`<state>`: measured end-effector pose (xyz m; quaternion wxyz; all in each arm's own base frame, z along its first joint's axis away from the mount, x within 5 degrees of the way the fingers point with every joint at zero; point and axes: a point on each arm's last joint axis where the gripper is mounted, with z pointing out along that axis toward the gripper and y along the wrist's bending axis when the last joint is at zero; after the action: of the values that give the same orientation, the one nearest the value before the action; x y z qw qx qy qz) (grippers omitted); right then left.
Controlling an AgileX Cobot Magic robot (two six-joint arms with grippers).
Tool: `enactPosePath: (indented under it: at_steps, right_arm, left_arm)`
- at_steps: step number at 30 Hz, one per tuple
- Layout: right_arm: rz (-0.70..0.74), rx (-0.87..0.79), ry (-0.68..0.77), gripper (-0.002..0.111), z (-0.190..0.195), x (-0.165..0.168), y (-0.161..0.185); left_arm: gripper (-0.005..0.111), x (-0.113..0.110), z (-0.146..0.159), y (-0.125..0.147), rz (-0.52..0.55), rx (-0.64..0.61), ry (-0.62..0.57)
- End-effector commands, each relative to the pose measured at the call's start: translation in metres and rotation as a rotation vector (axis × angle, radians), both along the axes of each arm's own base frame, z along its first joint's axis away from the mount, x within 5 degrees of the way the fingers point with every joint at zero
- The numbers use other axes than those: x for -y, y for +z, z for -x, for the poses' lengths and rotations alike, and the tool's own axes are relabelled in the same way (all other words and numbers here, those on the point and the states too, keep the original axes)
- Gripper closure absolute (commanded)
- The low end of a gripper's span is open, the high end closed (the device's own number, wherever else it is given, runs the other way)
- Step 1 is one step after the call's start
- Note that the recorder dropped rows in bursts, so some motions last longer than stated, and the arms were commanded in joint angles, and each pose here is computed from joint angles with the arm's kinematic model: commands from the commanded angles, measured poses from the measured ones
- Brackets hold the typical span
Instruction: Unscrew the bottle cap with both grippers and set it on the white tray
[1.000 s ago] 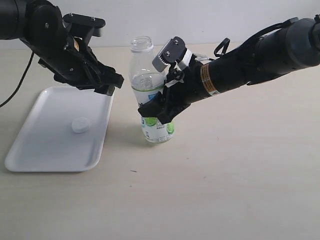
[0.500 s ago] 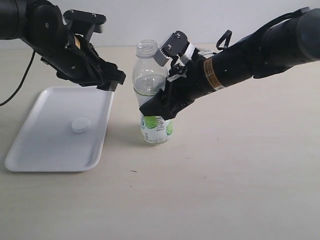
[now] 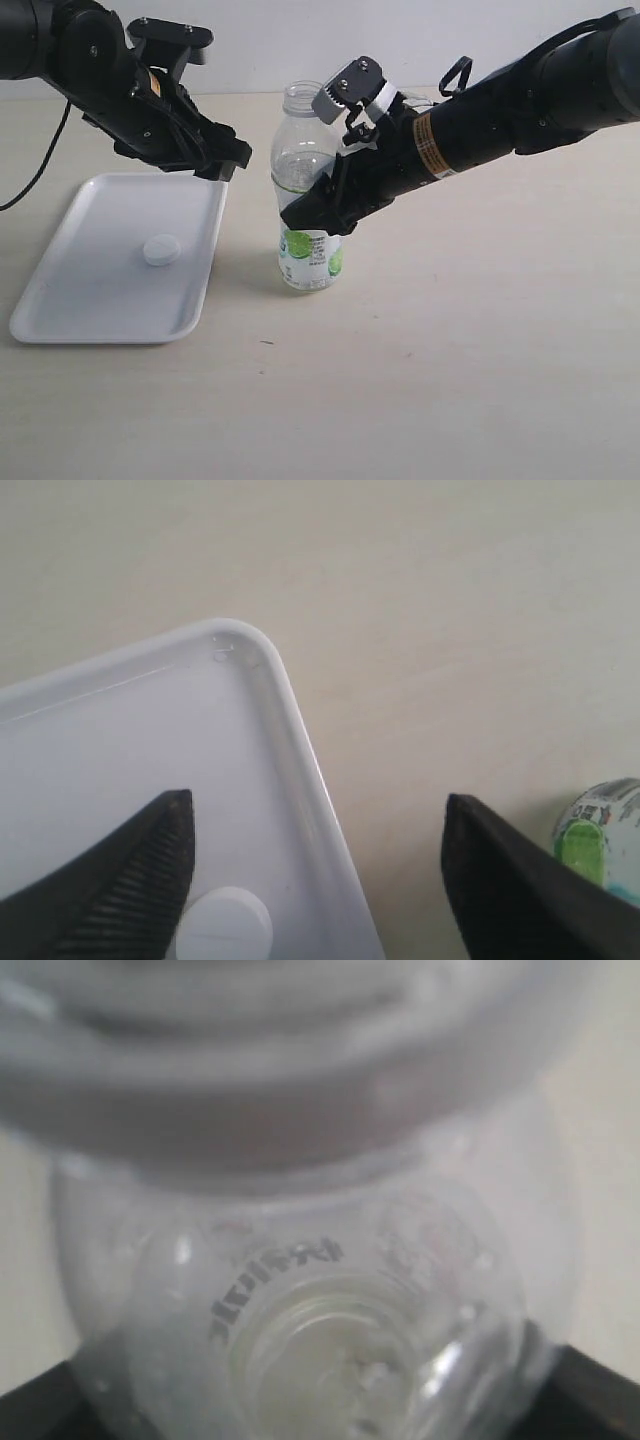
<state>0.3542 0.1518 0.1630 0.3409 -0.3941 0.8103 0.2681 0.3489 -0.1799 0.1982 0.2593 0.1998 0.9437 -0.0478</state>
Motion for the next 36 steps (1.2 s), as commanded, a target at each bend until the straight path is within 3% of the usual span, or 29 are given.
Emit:
enactPosePath:
  at_steps: [1,8,14,22,29,36]
  right_arm:
    - [-0.005,0.007,-0.047,0.040,0.002,0.011,0.007]
    - [-0.058,0.005,-0.027,0.033,0.014,0.014,0.026]
    - [-0.058,-0.018,-0.013,0.024,0.020,0.015,0.020]
    - [-0.035,0.022,0.011,0.010,0.020,0.016,0.020]
    - [0.064,0.091,-0.082,0.009,0.010,0.025,0.018]
    - [-0.010,0.081,-0.083,0.009,0.018,0.022,0.039]
  left_arm:
    - [0.040,0.001,0.000,0.005,0.012,0.020,-0.006]
    - [0.044,0.001,0.000,0.005,0.012,0.020,-0.007]
    - [0.044,0.001,0.001,0.005,0.010,0.016,-0.007]
    - [0.044,-0.002,0.006,0.023,0.026,0.055,-0.009]
    - [0.044,-0.006,0.013,0.044,0.039,0.083,-0.006]
    - [0.045,-0.021,0.044,0.054,0.103,0.188,-0.019]
